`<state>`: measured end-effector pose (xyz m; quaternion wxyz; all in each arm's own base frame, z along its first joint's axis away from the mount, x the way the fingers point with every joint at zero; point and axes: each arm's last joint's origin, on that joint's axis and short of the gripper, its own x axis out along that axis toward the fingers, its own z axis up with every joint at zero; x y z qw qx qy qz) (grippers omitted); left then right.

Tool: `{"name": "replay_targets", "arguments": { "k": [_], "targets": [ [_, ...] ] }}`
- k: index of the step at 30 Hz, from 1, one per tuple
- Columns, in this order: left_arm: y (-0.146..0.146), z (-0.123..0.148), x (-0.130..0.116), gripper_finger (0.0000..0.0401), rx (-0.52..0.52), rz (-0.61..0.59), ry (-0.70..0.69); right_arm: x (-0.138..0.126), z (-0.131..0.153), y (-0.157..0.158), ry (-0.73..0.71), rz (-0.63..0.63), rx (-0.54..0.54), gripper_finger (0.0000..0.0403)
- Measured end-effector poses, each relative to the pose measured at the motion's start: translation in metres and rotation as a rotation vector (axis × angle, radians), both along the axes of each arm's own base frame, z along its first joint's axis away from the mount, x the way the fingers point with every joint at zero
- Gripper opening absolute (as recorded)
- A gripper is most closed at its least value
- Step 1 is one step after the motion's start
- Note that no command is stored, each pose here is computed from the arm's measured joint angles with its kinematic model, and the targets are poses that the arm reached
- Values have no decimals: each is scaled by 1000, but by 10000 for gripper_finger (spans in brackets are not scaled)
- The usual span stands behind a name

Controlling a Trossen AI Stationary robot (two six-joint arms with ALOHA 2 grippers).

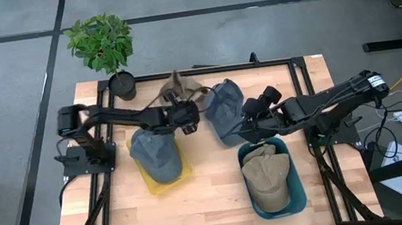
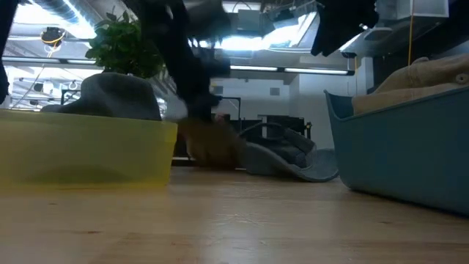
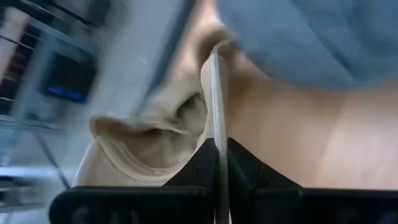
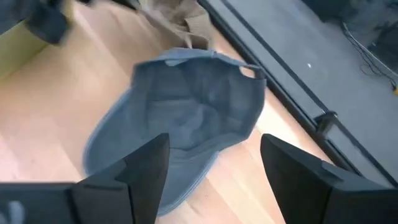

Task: Pick & Place hat
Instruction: Put the brown cap into the yellow bin

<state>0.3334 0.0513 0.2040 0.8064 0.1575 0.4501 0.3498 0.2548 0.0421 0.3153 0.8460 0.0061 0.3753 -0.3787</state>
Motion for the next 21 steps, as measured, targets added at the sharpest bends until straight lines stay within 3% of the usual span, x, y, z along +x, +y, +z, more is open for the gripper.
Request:
{"name": "replay_targets", "arguments": {
  "k": [3,7,9,11,14,15,17,21],
  "targets": [
    [-15,38,-16,7,142,45,-74,-3,3,-1,-25,-26,-25,238],
    [-37,86,-48,10,406,174,-162,-2,5,-2,-59,-37,-40,226],
    [-44,107,-63,9,413,147,-207,-1,6,-1,-62,-32,-41,221],
    [-51,122,-77,7,204,-57,-290,0,6,-1,-61,-13,-27,217],
    [-58,133,-93,7,-369,-420,-433,3,6,1,-47,45,15,215],
    [-60,135,-97,7,-480,-470,-456,4,6,2,-44,63,24,214],
    [-64,142,-108,7,-540,-470,-500,5,6,3,-42,85,32,214],
    [-66,158,-134,7,-515,-428,-585,6,7,4,-37,121,17,214]
  ]
}}
